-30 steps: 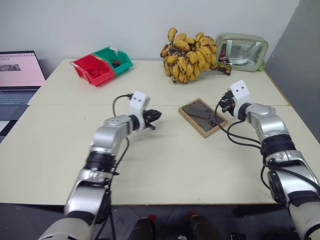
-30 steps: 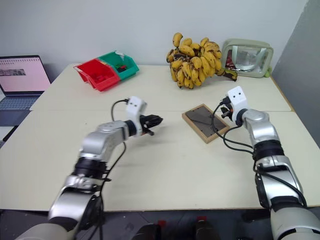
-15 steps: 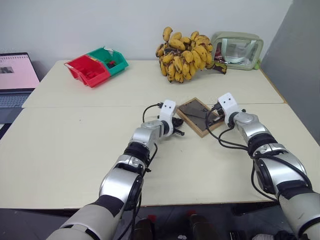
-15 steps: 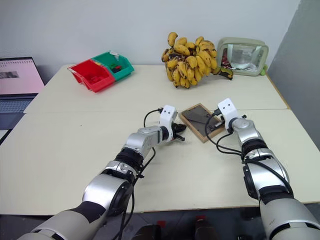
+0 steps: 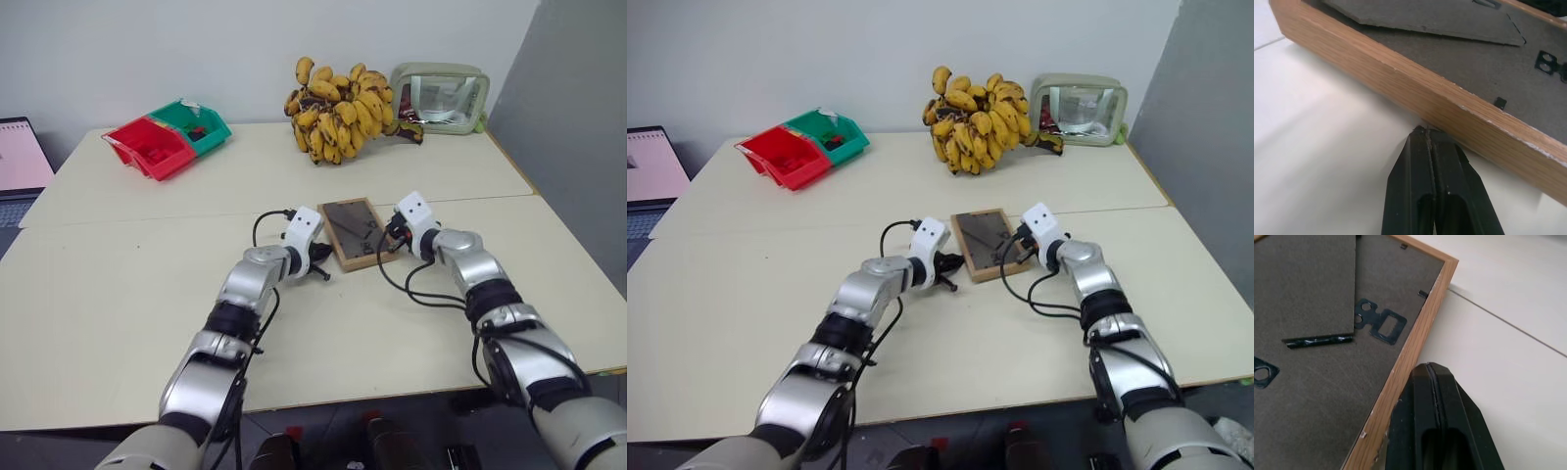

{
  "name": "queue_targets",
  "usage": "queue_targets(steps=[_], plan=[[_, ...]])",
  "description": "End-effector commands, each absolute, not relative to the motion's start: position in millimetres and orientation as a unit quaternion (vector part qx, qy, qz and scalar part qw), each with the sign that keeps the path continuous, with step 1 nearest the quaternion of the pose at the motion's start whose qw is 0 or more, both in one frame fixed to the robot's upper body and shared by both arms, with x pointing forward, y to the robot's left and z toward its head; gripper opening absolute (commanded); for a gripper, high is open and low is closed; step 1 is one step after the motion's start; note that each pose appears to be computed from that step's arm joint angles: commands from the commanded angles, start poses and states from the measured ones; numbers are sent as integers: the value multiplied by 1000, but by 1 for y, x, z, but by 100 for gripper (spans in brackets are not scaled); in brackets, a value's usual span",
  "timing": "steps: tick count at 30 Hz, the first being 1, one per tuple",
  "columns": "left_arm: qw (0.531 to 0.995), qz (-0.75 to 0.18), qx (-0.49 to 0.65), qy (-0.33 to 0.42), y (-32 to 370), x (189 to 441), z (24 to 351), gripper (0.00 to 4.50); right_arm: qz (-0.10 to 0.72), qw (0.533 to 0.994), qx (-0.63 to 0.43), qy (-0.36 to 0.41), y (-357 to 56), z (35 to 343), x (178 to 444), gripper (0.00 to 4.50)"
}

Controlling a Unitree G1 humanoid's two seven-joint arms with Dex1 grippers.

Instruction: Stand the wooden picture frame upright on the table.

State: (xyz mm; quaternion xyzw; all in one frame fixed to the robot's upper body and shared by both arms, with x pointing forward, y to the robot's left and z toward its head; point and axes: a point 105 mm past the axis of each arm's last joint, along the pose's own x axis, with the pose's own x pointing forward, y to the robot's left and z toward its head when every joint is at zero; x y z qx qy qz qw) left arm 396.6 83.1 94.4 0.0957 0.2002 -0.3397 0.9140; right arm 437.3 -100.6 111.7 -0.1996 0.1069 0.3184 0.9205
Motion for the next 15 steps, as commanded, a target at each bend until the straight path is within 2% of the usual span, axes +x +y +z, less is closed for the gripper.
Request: queue_targets(steps=[1,7,15], plan=[[889,-367,117,248,88,361,78,2,398,895,-181,90,-52,113,409,0],[880,-351,129,293,125,318,75,2,419,885,-176,97,-44,109,374,0],[884,-289,127,346,177,284,63,2,454,869,-143,132,-37,103,336,0]])
